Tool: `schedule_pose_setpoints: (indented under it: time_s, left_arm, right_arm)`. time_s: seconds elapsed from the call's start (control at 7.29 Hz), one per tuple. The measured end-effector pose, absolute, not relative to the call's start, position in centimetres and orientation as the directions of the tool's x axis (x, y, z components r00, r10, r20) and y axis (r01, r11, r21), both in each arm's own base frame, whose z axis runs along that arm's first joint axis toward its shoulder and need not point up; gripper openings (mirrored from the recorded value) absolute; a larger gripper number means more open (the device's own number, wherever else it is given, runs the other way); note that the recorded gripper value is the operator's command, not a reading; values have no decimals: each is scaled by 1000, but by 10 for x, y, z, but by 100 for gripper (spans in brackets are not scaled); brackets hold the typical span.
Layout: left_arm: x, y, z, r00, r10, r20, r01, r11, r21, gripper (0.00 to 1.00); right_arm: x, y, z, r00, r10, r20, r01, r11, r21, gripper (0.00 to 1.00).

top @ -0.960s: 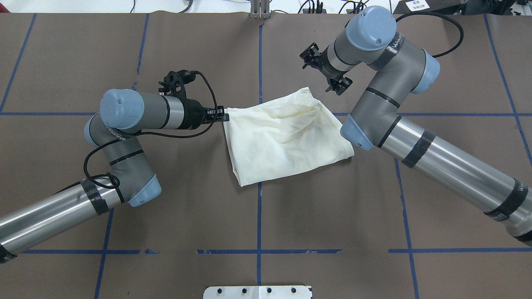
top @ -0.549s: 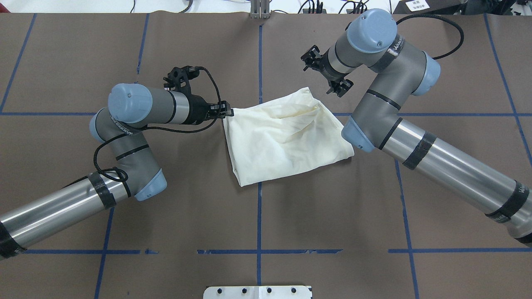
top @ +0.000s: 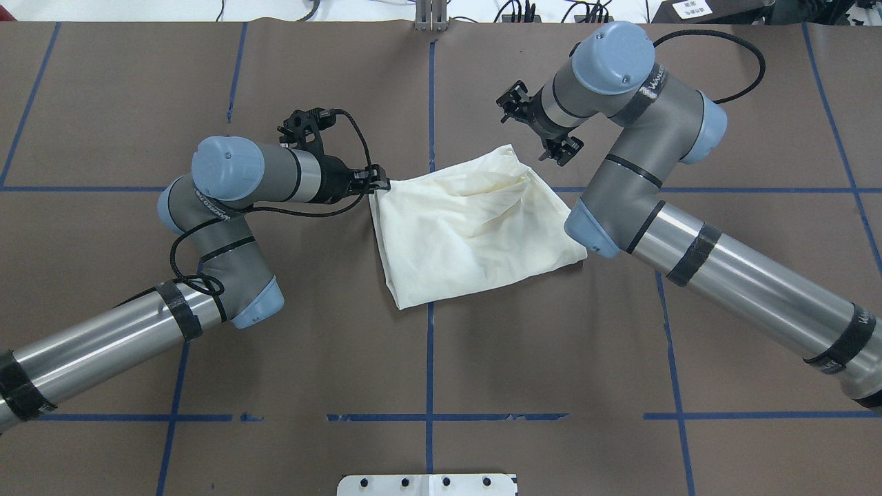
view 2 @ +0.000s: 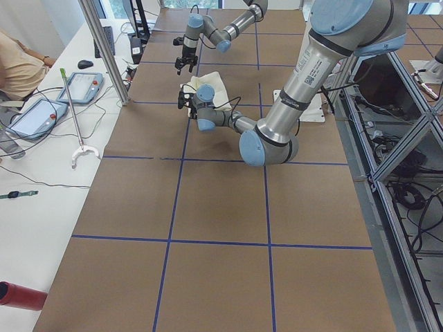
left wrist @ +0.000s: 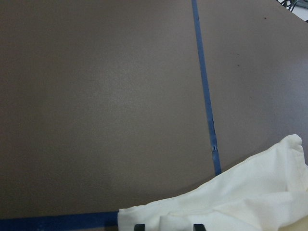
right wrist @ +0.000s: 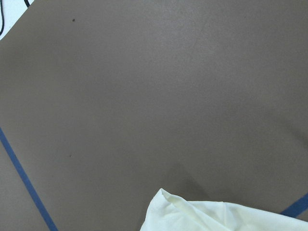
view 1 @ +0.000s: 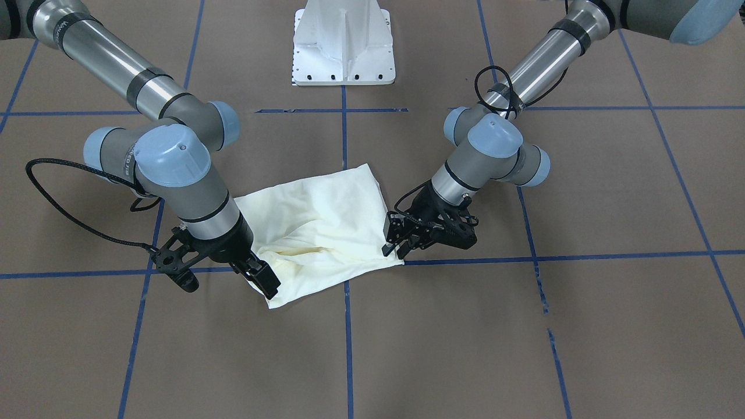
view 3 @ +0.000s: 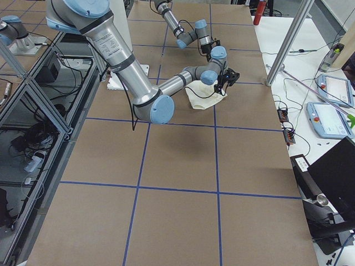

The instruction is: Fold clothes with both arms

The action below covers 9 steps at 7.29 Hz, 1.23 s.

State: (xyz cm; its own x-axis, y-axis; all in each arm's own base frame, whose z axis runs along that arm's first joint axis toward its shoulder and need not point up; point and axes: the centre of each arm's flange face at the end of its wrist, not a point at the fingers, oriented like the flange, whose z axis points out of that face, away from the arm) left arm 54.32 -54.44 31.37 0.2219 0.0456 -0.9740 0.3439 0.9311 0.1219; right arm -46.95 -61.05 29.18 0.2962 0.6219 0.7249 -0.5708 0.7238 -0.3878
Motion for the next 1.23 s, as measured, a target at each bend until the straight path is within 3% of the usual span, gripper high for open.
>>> schedule_pose_setpoints:
  time_s: [1.23]
  left_arm:
    - [516,-573,311,225,42,-973,386,914,128,0]
  right_arm:
    - [-474,-606,296,304,621,723,-565,728,-387,100]
